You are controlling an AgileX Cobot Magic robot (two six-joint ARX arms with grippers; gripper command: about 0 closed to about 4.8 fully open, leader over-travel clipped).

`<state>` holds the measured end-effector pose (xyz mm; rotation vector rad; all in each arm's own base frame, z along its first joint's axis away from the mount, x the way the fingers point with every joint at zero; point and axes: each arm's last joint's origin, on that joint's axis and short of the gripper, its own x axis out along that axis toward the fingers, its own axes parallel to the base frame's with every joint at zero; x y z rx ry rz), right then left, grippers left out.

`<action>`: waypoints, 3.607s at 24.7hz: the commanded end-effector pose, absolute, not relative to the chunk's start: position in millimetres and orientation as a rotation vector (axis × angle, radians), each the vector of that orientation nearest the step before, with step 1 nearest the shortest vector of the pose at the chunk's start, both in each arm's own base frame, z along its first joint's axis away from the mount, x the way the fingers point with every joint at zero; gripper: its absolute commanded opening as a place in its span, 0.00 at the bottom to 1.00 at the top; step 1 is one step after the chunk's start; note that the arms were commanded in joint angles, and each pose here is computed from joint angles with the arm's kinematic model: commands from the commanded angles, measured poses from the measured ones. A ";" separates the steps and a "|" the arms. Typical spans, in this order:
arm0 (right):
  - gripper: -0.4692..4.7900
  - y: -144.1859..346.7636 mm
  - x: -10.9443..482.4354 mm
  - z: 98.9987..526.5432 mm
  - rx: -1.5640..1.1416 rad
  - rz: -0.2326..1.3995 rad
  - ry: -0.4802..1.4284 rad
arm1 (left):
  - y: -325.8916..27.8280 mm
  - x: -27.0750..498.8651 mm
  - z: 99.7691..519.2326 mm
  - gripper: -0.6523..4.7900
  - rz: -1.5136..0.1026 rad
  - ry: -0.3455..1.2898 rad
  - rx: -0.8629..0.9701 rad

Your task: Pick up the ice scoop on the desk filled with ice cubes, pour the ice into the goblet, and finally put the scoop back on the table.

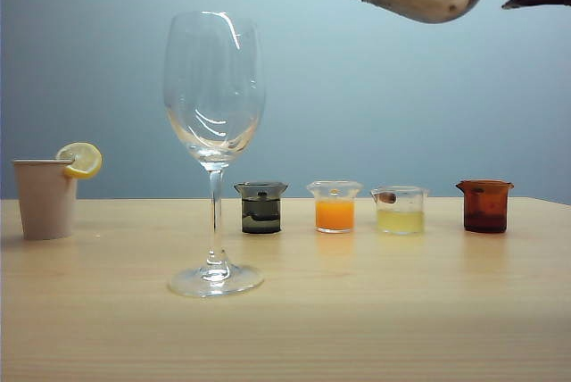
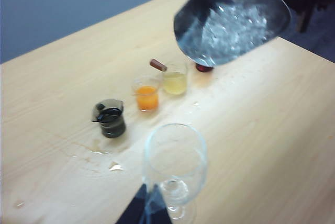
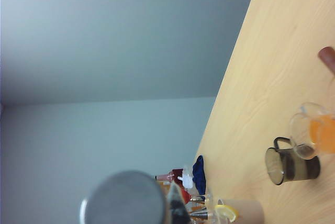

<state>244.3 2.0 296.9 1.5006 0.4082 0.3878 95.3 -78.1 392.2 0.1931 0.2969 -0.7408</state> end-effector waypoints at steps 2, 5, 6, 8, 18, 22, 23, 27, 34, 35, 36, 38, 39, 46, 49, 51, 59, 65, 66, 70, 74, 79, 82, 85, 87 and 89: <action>0.08 11.3 243.4 306.2 1.505 0.443 0.426 | -78.1 93.9 394.2 0.11 -0.780 0.288 0.185; 0.08 23.2 243.1 306.6 1.512 0.454 0.460 | -78.0 93.8 394.3 0.11 -0.779 0.289 0.183; 0.08 29.0 242.7 306.8 1.521 0.460 0.475 | -78.0 93.8 394.3 0.11 -0.780 0.289 0.183; 0.08 32.1 242.3 307.0 1.522 0.466 0.482 | -78.2 93.6 394.3 0.11 -0.788 0.289 0.181; 0.08 48.6 239.9 305.7 1.540 0.485 0.541 | -78.3 93.6 394.3 0.11 -0.790 0.288 0.181; 0.08 56.8 238.4 305.4 1.536 0.489 0.550 | -78.3 93.6 394.3 0.11 -0.790 0.288 0.181; 0.08 57.7 238.3 305.4 1.531 0.487 0.544 | -78.3 93.6 394.3 0.11 -0.790 0.288 0.181; 0.08 57.5 238.9 308.6 1.500 0.485 0.525 | -78.3 93.7 394.3 0.11 -0.790 0.289 0.181; 0.08 57.7 240.4 341.7 1.414 0.482 0.518 | -78.3 93.7 394.3 0.11 -0.790 0.289 0.181; 0.08 57.7 240.4 343.1 1.414 0.483 0.517 | -78.3 93.7 394.3 0.11 -0.790 0.289 0.181; 0.08 57.7 240.4 343.8 1.415 0.483 0.517 | -78.3 93.6 394.3 0.11 -0.790 0.288 0.181; 0.08 57.6 240.2 341.3 1.417 0.463 0.538 | -78.3 93.7 394.3 0.11 -0.790 0.289 0.181; 0.08 57.6 240.2 340.2 1.415 0.455 0.547 | -78.3 93.6 394.3 0.11 -0.790 0.288 0.181; 0.08 57.2 240.5 339.0 1.390 0.436 0.533 | -78.3 93.6 394.3 0.11 -0.790 0.288 0.181; 0.08 57.1 240.3 337.3 1.378 0.422 0.541 | -78.3 93.6 394.3 0.11 -0.790 0.288 0.181; 0.08 57.1 240.2 336.5 1.373 0.418 0.547 | -78.3 93.6 394.3 0.11 -0.790 0.289 0.181; 0.08 62.2 239.2 335.2 1.359 0.408 0.551 | -78.3 93.7 394.2 0.11 -0.790 0.290 0.182; 0.08 65.2 238.6 335.2 1.340 0.404 0.540 | -78.3 93.7 394.2 0.11 -0.790 0.289 0.182; 0.08 66.0 238.5 335.2 1.339 0.403 0.538 | -78.3 93.7 394.2 0.11 -0.790 0.289 0.182; 0.08 68.0 238.3 335.0 1.334 0.403 0.538 | -78.3 93.6 394.3 0.11 -0.790 0.289 0.181; 0.08 68.9 238.3 334.8 1.319 0.401 0.530 | -78.2 93.6 394.2 0.11 -0.790 0.289 0.182; 0.08 68.9 238.3 334.8 1.294 0.406 0.523 | -78.2 93.6 394.2 0.11 -0.790 0.289 0.182; 0.08 68.8 238.4 334.7 1.287 0.404 0.519 | -78.2 93.6 394.2 0.11 -0.790 0.289 0.182; 0.08 69.0 238.5 334.8 1.284 0.395 0.509 | -78.3 93.7 394.2 0.11 -0.790 0.290 0.182; 0.08 69.2 238.5 334.9 1.273 0.396 0.504 | -78.2 93.6 394.2 0.11 -0.790 0.289 0.182; 0.08 69.2 238.4 334.8 1.273 0.396 0.504 | -78.2 93.6 394.2 0.11 -0.790 0.289 0.182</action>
